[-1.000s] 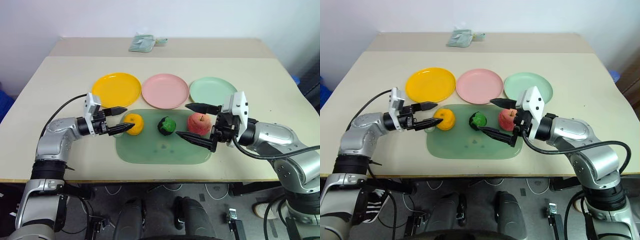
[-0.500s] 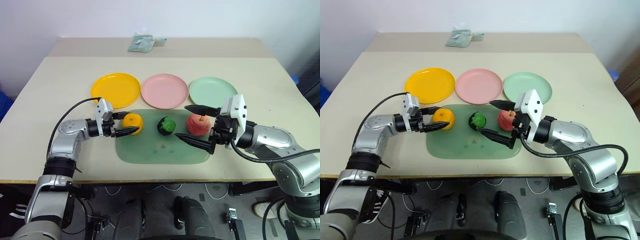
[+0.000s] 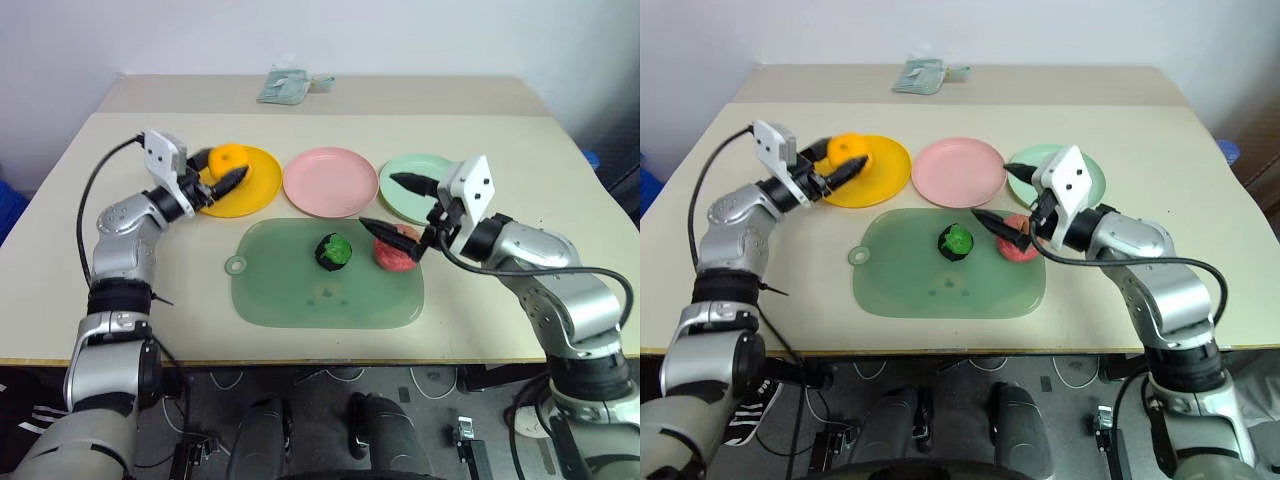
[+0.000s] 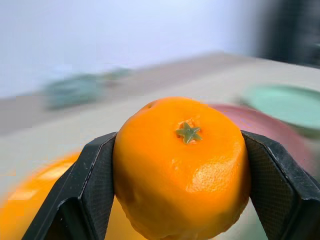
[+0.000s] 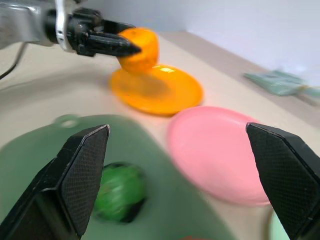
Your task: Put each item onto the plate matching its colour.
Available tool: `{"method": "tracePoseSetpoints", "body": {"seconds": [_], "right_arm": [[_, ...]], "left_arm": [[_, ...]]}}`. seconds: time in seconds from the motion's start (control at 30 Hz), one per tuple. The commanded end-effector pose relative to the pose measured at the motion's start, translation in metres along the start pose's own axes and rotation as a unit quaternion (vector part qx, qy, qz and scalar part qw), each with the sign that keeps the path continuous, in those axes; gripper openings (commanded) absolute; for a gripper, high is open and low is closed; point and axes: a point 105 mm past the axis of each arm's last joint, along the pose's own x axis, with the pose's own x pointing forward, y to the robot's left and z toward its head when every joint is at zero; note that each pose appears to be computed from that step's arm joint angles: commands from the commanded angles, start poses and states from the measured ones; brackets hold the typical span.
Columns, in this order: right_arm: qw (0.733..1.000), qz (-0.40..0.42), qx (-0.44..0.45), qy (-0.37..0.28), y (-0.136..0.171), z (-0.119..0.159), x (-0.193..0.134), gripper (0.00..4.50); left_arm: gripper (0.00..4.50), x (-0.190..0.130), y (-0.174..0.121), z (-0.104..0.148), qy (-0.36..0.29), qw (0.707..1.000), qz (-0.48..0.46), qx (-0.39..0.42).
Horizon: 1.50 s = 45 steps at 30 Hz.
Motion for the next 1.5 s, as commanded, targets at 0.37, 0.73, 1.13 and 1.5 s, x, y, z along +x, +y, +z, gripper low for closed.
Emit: {"method": "tracePoseSetpoints", "body": {"seconds": [0.37,0.73,1.13,1.5], "right_arm": [[0.997,0.037,0.006,-0.061,0.015,0.031,-0.001,4.5],[0.997,0.051,0.02,-0.055,0.019,0.032,-0.005,4.5],[0.993,0.111,0.023,-0.034,0.038,0.023,-0.001,4.5],[0.993,0.115,0.003,-0.021,0.048,0.013,0.008,4.5]], "left_arm": [[3.07,0.011,0.03,-0.016,0.029,0.991,0.128,0.008],[4.45,0.014,0.007,0.018,-0.045,0.999,-0.005,-0.011],[4.45,-0.062,-0.073,0.038,0.032,0.931,-0.356,-0.079],[4.45,-0.087,-0.067,0.025,0.095,0.925,-0.368,-0.022]]}}
